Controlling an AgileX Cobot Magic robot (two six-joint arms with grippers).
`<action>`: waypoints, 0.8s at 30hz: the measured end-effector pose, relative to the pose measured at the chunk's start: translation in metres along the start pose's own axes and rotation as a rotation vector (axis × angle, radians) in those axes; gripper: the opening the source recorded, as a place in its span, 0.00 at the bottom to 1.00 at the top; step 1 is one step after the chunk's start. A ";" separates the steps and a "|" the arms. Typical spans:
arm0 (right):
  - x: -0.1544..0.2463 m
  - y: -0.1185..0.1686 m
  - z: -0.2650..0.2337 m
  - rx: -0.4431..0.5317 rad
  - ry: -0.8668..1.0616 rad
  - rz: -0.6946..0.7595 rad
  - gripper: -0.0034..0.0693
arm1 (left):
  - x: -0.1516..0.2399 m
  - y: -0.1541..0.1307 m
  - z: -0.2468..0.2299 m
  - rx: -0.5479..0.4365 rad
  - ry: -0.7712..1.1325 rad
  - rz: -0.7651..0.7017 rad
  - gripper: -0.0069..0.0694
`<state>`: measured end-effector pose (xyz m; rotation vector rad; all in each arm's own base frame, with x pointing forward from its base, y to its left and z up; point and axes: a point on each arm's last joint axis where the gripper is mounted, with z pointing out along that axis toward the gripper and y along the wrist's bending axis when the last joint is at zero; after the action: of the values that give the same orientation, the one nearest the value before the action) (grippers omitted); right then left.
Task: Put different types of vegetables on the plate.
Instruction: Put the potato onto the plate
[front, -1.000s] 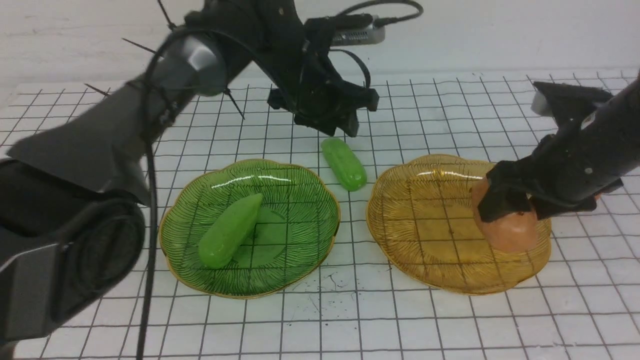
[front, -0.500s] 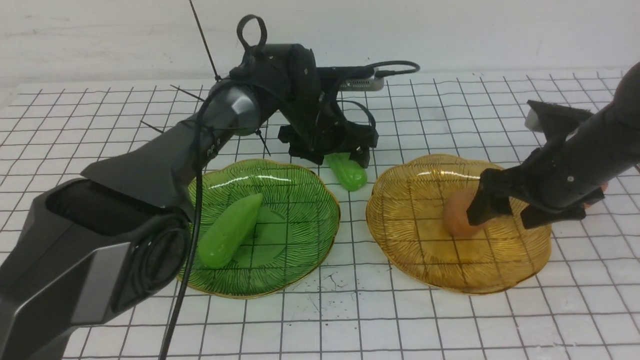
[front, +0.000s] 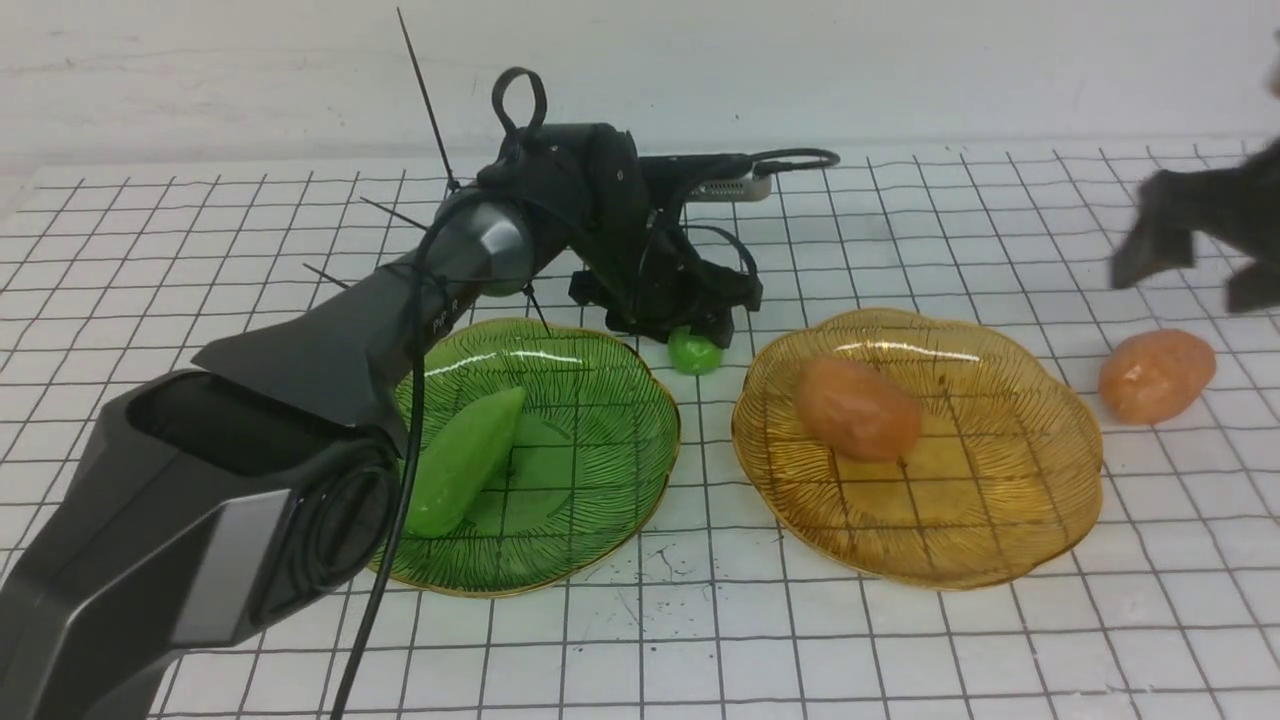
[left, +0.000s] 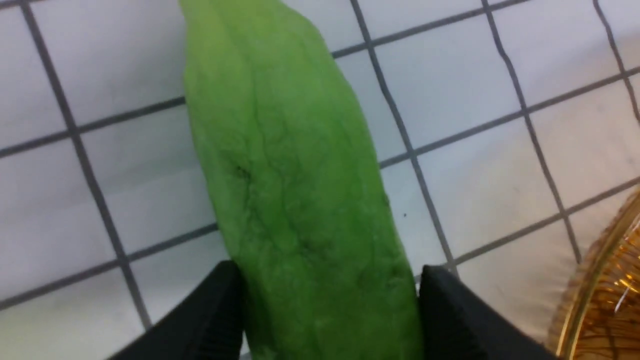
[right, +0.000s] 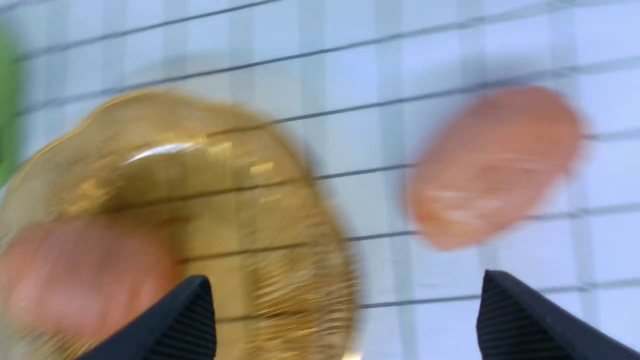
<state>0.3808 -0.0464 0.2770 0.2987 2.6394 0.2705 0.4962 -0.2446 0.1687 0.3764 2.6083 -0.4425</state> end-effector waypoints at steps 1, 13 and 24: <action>-0.001 -0.010 0.003 0.002 0.006 0.037 0.94 | 0.000 0.000 0.000 0.001 0.004 0.002 0.60; -0.004 -0.075 0.054 -0.055 0.042 0.320 0.93 | -0.026 -0.016 -0.132 -0.130 0.003 0.253 0.60; -0.007 -0.083 0.094 -0.118 -0.003 0.410 0.93 | 0.005 -0.016 -0.196 -0.192 0.064 0.262 0.60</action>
<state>0.4174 -0.1142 0.1778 0.7988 2.5250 0.5541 0.4085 -0.1858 0.3342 0.6648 2.5854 -0.0922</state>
